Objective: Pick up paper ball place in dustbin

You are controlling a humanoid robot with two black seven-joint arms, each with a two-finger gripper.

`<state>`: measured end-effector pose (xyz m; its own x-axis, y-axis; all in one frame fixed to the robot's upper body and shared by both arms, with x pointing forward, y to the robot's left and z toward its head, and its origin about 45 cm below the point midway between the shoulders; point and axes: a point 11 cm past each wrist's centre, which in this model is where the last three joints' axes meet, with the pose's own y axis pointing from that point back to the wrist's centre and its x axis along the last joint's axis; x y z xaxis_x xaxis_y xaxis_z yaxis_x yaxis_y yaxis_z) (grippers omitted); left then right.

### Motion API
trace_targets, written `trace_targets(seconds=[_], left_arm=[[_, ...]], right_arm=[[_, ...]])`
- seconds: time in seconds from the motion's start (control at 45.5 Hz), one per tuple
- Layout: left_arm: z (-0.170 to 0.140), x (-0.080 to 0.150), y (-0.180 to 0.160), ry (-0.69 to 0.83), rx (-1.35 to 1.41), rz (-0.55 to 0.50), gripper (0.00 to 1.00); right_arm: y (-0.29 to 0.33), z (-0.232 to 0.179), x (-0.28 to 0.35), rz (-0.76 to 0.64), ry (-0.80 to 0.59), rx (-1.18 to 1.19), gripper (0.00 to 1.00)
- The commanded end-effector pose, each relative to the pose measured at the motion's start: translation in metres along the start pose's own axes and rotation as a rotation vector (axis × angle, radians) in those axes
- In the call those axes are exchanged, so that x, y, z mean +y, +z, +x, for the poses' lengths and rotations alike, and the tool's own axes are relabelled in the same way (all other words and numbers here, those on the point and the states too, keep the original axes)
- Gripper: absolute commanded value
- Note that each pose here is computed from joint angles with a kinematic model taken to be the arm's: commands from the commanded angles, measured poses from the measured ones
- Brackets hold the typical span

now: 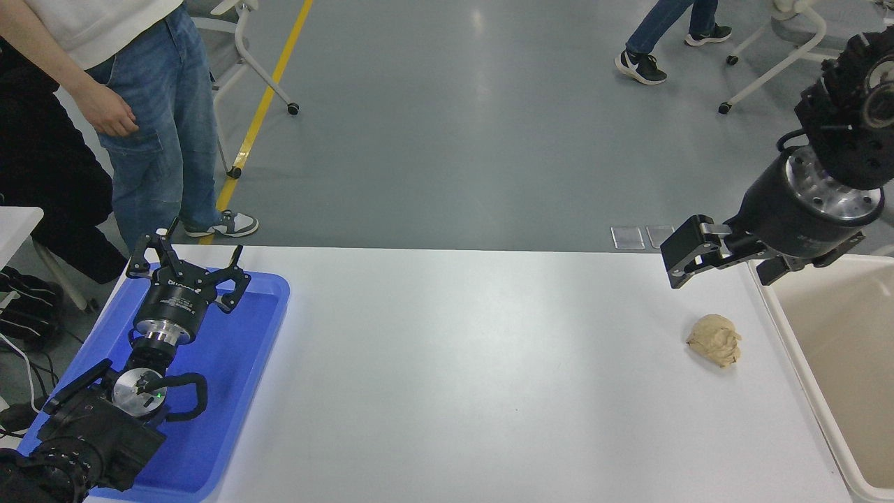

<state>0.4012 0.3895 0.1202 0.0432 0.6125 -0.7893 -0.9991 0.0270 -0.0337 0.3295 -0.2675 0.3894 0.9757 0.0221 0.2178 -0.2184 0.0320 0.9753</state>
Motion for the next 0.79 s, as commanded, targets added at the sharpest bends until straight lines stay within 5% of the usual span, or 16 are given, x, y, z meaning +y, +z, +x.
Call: trace_targets(seconds=[0.0,0.769], left_arm=[[0.000,0.000,0.001,0.000,-0.002,0.002,1.00],[0.000,0.000,0.001,0.000,-0.001,-0.002,1.00]], right_arm=[[0.001,0.001,0.001,0.001,0.007,-0.004,1.00],[0.016,0.001,-0.037,-0.007,0.007,-0.060,1.00]])
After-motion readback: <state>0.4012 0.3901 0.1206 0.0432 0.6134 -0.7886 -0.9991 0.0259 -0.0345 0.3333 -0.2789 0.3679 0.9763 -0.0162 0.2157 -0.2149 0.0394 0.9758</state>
